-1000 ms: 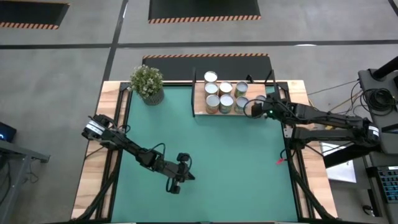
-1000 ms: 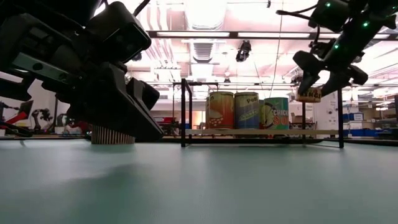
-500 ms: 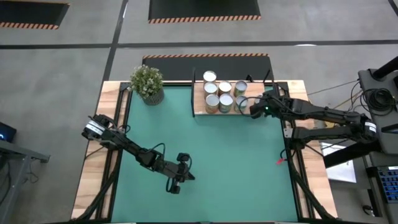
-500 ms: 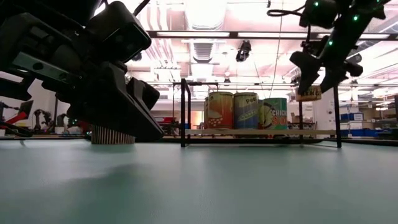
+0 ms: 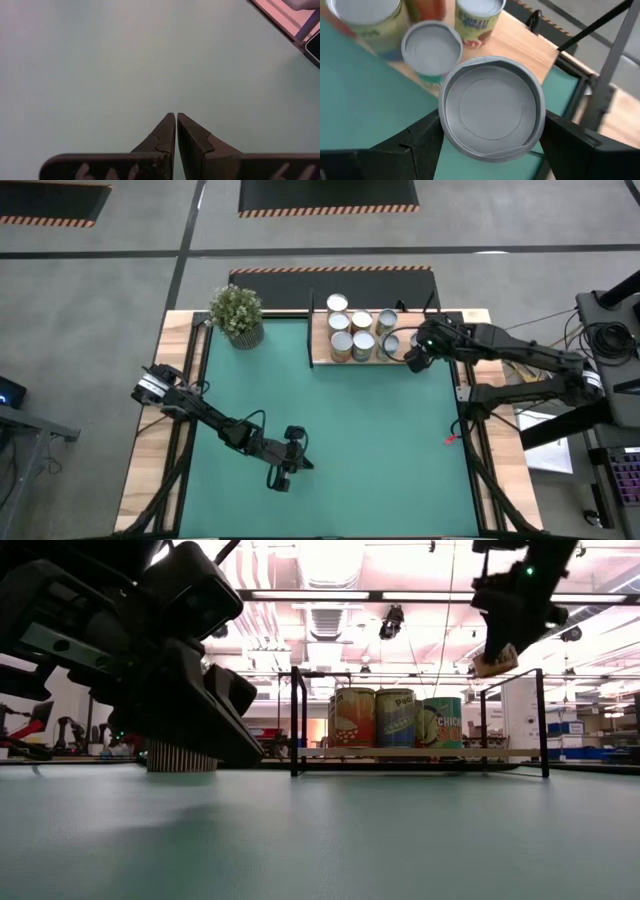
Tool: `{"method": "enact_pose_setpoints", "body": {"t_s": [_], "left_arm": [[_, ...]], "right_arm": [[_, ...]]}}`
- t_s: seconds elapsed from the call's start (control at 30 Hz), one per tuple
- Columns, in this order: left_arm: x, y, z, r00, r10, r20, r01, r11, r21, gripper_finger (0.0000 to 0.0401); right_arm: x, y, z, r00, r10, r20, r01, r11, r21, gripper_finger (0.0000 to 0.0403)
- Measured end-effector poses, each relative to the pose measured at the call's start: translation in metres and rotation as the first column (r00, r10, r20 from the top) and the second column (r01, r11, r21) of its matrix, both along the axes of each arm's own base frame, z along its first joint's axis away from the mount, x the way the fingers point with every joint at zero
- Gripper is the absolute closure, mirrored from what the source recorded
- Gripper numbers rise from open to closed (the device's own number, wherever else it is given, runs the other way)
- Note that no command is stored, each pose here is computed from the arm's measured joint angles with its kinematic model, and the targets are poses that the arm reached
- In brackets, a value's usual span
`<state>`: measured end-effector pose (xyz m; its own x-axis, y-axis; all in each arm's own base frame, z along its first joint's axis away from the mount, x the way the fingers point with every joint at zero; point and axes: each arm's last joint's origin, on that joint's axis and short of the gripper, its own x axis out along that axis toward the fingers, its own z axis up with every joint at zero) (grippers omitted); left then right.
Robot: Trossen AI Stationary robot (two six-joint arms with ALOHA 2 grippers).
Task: Pick and place cans onto a shelf
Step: Put the orange can on the shelf
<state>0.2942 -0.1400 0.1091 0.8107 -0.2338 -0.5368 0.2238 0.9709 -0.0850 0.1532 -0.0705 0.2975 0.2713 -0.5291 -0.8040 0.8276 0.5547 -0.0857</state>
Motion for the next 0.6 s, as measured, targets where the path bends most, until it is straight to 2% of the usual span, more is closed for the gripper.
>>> {"method": "enact_pose_setpoints", "body": {"t_s": [0.13, 0.2, 0.33, 0.43, 0.6], "left_arm": [[0.001, 0.0, 0.001, 1.0, 0.007, 0.012, -0.007, 1.0, -0.001, 0.0401], [0.001, 0.0, 0.001, 1.0, 0.008, 0.013, -0.008, 1.0, -0.001, 0.0401], [0.001, 0.0, 0.001, 1.0, 0.007, 0.013, -0.007, 1.0, 0.002, 0.0401], [0.0, 0.0, 0.001, 1.0, 0.004, 0.012, -0.004, 1.0, 0.003, 0.0401], [-0.001, -0.002, 0.0, 1.0, -0.002, -0.001, 0.002, 1.0, 0.009, 0.0401]], "right_arm": [[0.012, -0.004, 0.016, 0.977, 0.108, -0.186, -0.104, 0.994, 0.03, 0.0129], [0.02, -0.007, 0.018, 0.932, 0.202, -0.301, -0.191, 0.979, 0.067, 0.0129], [0.036, -0.014, 0.01, 0.804, 0.377, -0.459, -0.36, 0.924, 0.128, 0.0129], [0.044, -0.017, -0.004, 0.732, 0.428, -0.531, -0.404, 0.899, 0.167, 0.0129], [0.051, -0.021, -0.03, 0.676, 0.431, -0.597, -0.402, 0.895, 0.191, 0.0129]]}}
